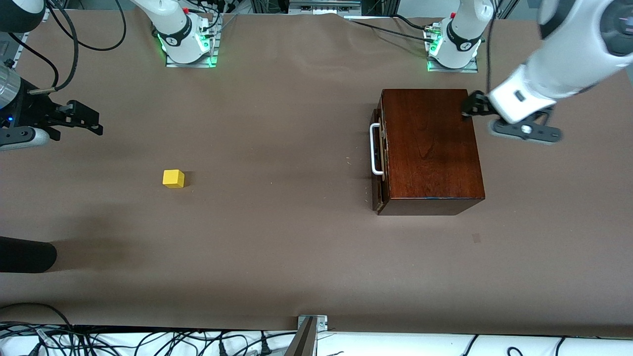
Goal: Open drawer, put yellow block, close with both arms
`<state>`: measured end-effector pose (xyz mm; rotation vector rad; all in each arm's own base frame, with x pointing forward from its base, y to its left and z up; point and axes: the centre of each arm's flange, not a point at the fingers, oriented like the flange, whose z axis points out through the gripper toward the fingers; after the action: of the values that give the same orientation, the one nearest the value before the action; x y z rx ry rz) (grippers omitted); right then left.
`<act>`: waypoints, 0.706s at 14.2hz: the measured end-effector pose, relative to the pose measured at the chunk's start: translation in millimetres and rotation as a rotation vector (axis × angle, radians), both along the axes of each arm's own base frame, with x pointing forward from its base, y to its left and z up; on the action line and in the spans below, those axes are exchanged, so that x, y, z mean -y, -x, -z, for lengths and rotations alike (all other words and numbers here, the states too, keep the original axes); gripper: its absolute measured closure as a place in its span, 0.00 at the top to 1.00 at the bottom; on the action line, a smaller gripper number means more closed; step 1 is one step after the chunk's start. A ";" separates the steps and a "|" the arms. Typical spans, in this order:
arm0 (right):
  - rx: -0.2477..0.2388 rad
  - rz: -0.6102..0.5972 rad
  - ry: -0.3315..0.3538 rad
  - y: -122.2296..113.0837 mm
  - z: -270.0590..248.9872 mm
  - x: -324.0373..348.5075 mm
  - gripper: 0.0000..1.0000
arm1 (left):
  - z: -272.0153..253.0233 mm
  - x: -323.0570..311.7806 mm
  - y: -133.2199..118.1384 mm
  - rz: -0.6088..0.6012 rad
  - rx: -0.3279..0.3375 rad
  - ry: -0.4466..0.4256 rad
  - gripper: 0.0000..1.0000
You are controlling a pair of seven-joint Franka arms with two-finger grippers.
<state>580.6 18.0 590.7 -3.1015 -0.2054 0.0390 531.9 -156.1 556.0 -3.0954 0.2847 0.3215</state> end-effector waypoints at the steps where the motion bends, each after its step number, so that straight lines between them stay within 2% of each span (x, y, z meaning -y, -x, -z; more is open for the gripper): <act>1: 0.000 0.000 0.000 0.0 0.0 0.0 1.00 | 3.9 21.6 4.2 -0.008 -0.001 -0.007 1.00; 6: 0.000 0.000 0.000 -0.1 -0.1 0.2 1.00 | 51.0 138.4 15.0 -0.125 0.033 -0.001 1.00; 10: 0.000 0.000 0.000 -0.1 -0.1 0.1 1.00 | 100.5 219.1 37.9 -0.122 0.114 -0.103 1.00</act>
<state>580.7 17.8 590.8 -3.1015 -0.2050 0.0384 494.1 -375.2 455.5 -3.0204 0.0746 0.1554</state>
